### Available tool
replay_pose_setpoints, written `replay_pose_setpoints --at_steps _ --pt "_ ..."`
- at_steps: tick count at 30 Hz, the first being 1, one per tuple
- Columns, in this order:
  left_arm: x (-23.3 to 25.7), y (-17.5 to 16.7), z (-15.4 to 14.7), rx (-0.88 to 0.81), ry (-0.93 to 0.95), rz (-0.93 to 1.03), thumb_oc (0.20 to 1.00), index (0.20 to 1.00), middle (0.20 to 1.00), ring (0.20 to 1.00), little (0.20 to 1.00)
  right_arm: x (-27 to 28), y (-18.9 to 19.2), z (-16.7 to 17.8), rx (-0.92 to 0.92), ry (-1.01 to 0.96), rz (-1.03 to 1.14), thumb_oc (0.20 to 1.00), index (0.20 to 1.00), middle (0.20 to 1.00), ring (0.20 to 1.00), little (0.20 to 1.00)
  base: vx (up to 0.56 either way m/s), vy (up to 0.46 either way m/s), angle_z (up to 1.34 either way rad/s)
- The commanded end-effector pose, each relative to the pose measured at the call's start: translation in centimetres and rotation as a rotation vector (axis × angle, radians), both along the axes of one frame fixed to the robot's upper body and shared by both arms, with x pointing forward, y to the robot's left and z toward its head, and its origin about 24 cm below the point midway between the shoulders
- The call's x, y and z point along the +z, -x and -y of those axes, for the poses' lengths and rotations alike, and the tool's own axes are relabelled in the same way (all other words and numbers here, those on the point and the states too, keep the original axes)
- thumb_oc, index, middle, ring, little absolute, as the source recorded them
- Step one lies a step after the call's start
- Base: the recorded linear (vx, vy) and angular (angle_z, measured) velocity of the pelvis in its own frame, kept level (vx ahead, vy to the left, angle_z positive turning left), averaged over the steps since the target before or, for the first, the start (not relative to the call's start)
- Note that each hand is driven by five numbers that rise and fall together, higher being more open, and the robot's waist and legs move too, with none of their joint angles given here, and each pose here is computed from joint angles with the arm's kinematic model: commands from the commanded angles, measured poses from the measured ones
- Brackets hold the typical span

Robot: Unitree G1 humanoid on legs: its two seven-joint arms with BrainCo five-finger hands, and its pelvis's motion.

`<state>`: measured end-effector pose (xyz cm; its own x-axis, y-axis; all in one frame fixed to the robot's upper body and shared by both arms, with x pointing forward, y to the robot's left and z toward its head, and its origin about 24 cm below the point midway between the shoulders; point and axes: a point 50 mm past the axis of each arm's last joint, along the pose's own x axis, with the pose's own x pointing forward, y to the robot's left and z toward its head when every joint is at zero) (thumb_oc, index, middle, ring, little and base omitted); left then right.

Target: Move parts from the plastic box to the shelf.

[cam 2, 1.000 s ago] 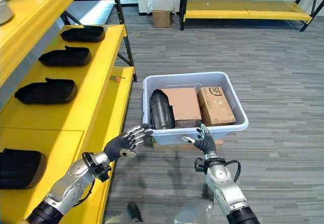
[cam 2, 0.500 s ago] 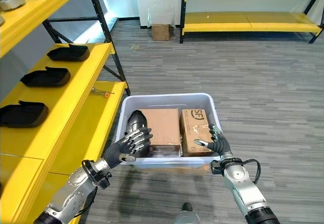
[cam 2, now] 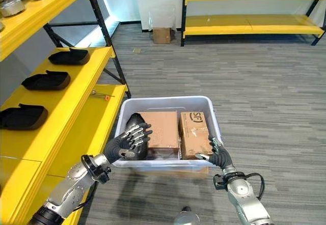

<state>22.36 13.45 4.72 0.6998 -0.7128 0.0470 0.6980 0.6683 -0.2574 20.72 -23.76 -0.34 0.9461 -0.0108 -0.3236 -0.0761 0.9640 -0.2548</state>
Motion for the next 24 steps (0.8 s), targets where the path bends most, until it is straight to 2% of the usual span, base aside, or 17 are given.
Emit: replay_pose_setpoints --at_steps 1,6,10,17,21,24 --pt "2.3 0.0 -1.5 0.027 0.071 0.105 1.0 1.0 1.0 1.0 1.0 4.0 -2.6 -1.3 0.108 -0.018 0.2 1.0 1.0 1.0 1.0 1.0 0.26 0.273 -0.39" --pt "1.8 0.0 -1.5 -0.019 0.057 0.088 1.0 1.0 1.0 1.0 1.0 4.0 -2.6 -2.5 0.141 -0.085 0.182 1.0 1.0 1.0 1.0 1.0 0.23 0.267 -0.12" --pt "2.4 0.0 -0.8 -0.051 0.048 0.121 1.0 1.0 1.0 1.0 1.0 4.2 -3.2 -3.1 0.152 0.008 0.214 1.0 1.0 1.0 1.0 1.0 0.18 0.243 0.02" --pt "2.1 -0.1 -0.9 0.006 0.017 0.101 1.0 1.0 1.0 1.0 1.0 6.2 -4.1 -4.4 0.197 -0.073 0.282 1.0 1.0 1.0 1.0 1.0 0.1 0.174 -0.28" --pt "1.9 0.1 -1.2 0.027 -0.037 0.079 1.0 1.0 1.0 1.0 1.0 5.8 -3.9 -4.6 0.198 -0.105 0.259 1.0 1.0 1.0 1.0 1.0 0.03 -0.188 -0.14" --pt "1.4 -0.3 -1.8 0.097 -0.041 0.029 1.0 1.0 1.0 1.0 1.0 5.5 -3.7 -5.1 0.206 -0.09 0.247 1.0 1.0 1.0 1.0 1.0 -0.02 -0.573 0.36"
